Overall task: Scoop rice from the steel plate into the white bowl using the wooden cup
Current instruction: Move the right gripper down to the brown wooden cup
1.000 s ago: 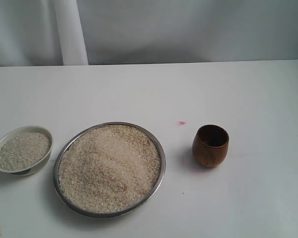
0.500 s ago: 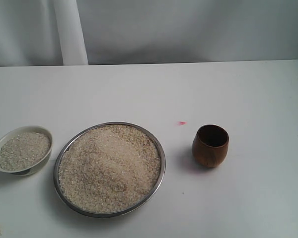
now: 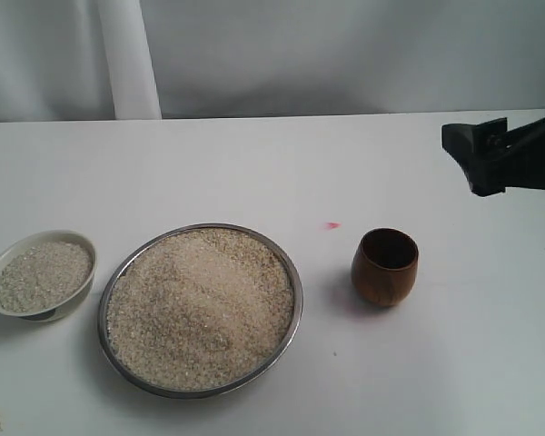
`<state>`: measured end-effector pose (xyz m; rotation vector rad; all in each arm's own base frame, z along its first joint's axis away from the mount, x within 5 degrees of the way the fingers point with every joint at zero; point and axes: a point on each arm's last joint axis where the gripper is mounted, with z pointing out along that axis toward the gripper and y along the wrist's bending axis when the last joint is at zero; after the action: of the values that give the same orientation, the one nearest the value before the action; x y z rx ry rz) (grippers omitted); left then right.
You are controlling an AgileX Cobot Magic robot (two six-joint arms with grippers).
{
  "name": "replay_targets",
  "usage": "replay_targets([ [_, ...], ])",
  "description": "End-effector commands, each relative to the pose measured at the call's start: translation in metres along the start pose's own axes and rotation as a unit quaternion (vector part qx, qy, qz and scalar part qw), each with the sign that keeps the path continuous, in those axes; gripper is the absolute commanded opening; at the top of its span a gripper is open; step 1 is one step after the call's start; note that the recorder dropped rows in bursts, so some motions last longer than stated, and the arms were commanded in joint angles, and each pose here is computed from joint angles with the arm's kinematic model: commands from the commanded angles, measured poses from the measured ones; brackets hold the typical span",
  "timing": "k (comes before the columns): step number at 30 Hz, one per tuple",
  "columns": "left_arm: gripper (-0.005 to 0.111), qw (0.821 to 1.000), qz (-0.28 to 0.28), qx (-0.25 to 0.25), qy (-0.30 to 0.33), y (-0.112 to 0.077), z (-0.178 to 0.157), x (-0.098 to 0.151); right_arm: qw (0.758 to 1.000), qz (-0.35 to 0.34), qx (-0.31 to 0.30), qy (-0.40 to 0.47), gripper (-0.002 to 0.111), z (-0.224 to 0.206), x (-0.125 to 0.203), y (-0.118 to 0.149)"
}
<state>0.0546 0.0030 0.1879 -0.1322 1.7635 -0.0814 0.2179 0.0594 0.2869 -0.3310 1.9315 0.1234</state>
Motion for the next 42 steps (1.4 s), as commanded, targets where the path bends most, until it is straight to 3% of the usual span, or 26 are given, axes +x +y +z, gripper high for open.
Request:
replay_targets([
  [1, 0.000, 1.000, -0.001, 0.002, -0.002, 0.000, 0.000, 0.000, 0.999, -0.013, -0.004, -0.031, 0.105, 0.000, -0.007, 0.001],
  [18, 0.000, 1.000, -0.001, 0.002, -0.002, 0.000, 0.000, 0.000, 0.998, -0.006, -0.010, -0.064, 0.105, 0.000, -0.005, 0.003],
  [28, 0.000, 1.000, -0.001, 0.002, -0.002, 0.000, 0.000, 0.000, 0.992, 0.004, -0.039, -0.123, 0.105, 0.003, 0.049, 0.012],
  [33, 0.000, 1.000, -0.001, 0.002, -0.002, 0.000, 0.000, 0.000, 0.996, -0.023, -0.072, -0.042, 0.105, 0.036, 0.084, 0.020],
  [42, 0.000, 1.000, -0.001, 0.002, -0.002, 0.000, 0.000, 0.000, 0.986, -0.056, -0.153, 0.025, 0.105, 0.077, 0.139, 0.038],
])
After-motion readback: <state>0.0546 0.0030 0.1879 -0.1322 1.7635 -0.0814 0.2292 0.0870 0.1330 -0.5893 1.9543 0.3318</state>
